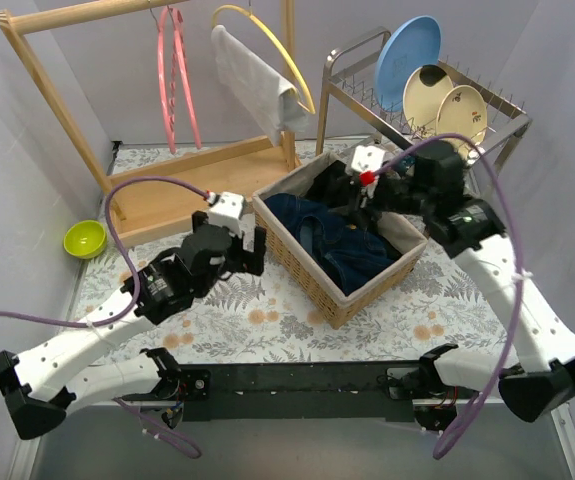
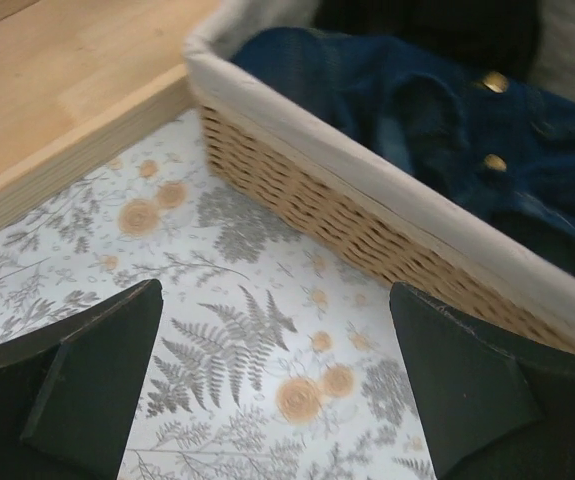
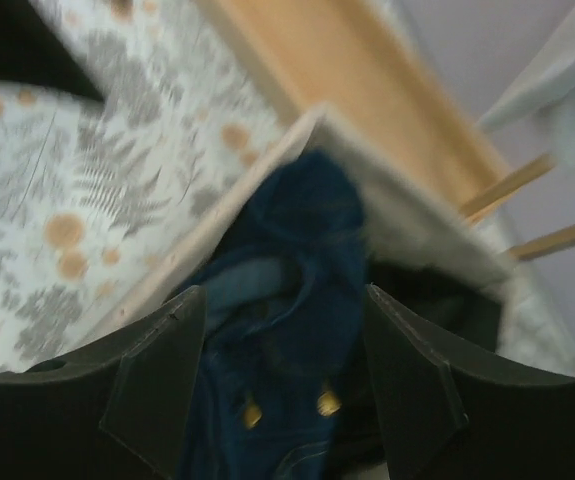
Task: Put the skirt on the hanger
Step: Grab the skirt from the pile
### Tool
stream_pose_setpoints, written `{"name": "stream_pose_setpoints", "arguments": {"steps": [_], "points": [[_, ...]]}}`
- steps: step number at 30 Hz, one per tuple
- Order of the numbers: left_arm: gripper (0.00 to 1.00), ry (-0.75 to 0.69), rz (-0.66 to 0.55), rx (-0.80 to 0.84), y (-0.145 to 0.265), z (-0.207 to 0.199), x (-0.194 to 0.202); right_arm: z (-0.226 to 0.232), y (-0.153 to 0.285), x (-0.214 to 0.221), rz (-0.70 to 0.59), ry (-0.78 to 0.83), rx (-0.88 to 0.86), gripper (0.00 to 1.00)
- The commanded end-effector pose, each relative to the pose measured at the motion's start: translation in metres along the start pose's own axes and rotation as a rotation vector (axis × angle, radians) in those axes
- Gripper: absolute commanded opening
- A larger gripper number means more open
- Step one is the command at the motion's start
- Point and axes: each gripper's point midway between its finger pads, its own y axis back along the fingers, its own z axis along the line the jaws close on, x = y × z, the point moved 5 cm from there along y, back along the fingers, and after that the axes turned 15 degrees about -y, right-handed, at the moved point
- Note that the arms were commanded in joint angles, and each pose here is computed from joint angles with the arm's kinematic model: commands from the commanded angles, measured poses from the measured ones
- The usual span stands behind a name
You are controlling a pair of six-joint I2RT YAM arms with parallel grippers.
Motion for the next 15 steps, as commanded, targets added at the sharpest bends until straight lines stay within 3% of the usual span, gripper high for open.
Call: {"name": "stream_pose_setpoints", "arguments": {"steps": [1, 5, 12, 13, 14, 15], "points": [[0.98, 0.122, -0.105, 0.008, -0.008, 0.034, -0.01, 0.0, -0.031, 0.09, 0.207, -0.183, -0.022, 0.7], [0.98, 0.171, -0.043, -0.084, -0.013, 0.054, 0.02, -0.017, -0.058, 0.121, 0.292, -0.258, 0.136, 0.7], [0.98, 0.206, -0.09, -0.263, -0.002, 0.078, 0.055, -0.051, -0.101, 0.149, 0.34, -0.346, 0.313, 0.65], [0.98, 0.218, -0.113, -0.278, 0.003, 0.081, 0.054, -0.051, -0.104, 0.154, 0.357, -0.362, 0.307, 0.62], [0.98, 0.226, -0.125, -0.289, 0.005, 0.082, 0.055, -0.05, -0.108, 0.155, 0.36, -0.373, 0.288, 0.53], [0.98, 0.231, -0.13, -0.298, 0.006, 0.083, 0.058, -0.048, -0.112, 0.165, 0.396, -0.396, 0.27, 0.29]]}}
